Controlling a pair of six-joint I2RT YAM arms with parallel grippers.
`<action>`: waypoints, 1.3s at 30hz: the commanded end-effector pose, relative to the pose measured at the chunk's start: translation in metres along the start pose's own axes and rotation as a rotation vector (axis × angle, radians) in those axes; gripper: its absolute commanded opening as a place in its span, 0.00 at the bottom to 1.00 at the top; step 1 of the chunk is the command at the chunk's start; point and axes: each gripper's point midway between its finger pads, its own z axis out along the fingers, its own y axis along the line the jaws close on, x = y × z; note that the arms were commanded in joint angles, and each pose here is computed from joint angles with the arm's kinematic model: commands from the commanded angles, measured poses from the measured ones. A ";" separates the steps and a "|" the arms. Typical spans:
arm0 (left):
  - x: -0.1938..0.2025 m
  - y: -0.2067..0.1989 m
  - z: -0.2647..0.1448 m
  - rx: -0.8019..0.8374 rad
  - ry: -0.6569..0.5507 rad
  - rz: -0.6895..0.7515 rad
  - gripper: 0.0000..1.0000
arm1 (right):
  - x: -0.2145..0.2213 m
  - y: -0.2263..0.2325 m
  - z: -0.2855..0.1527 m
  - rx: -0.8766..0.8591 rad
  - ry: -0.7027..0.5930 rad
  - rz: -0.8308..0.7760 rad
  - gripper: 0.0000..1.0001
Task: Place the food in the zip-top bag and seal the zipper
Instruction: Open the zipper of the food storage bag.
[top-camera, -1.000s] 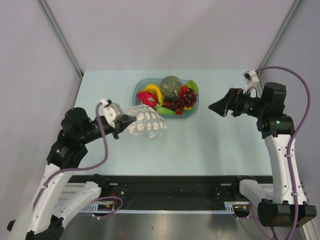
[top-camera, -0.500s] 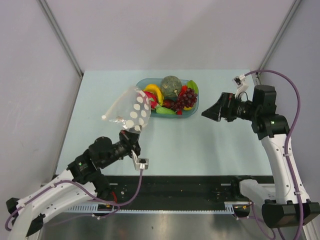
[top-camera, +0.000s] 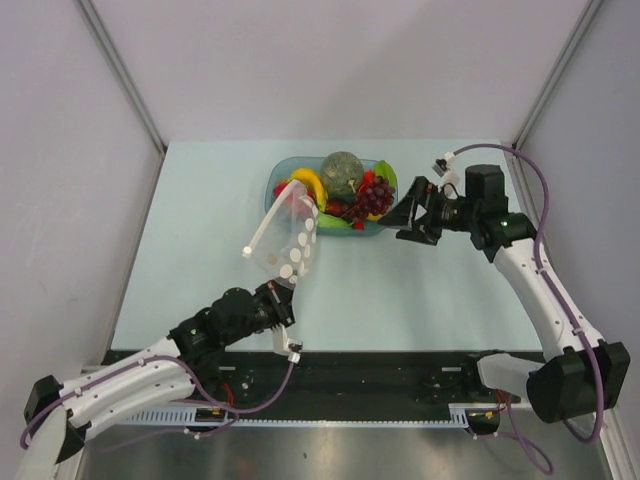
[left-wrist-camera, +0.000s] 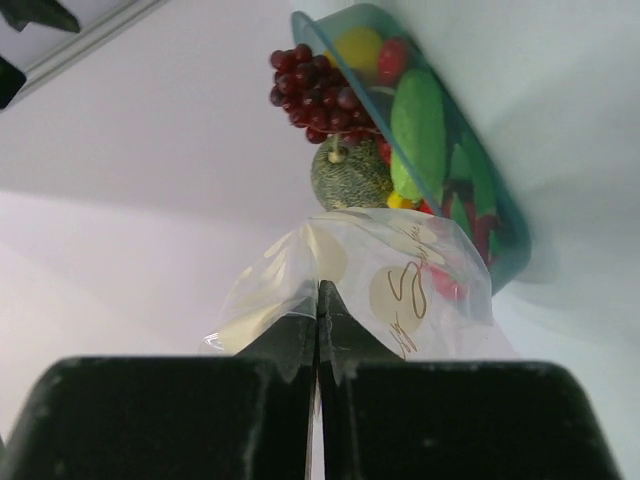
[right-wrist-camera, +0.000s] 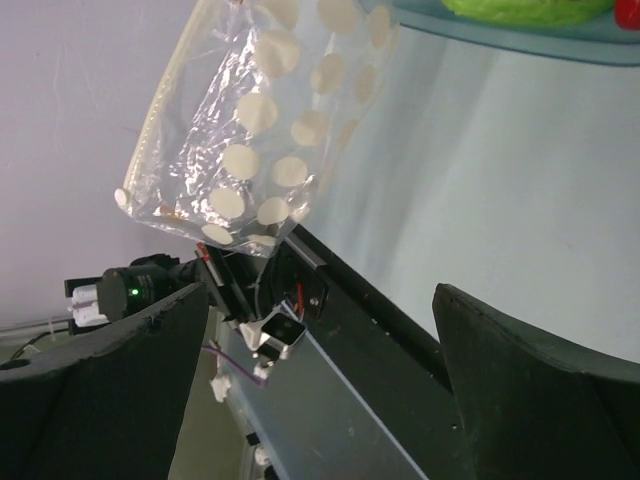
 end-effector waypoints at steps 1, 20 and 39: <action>0.004 0.002 0.005 0.091 0.057 0.536 0.00 | -0.005 0.005 0.015 -0.023 0.008 0.073 1.00; -0.025 0.008 0.030 0.109 -0.077 0.816 0.00 | 0.008 0.020 0.108 -0.077 0.159 0.012 1.00; -0.043 -0.036 0.035 0.390 -0.170 0.952 0.00 | -0.016 0.007 0.113 0.150 0.232 -0.297 1.00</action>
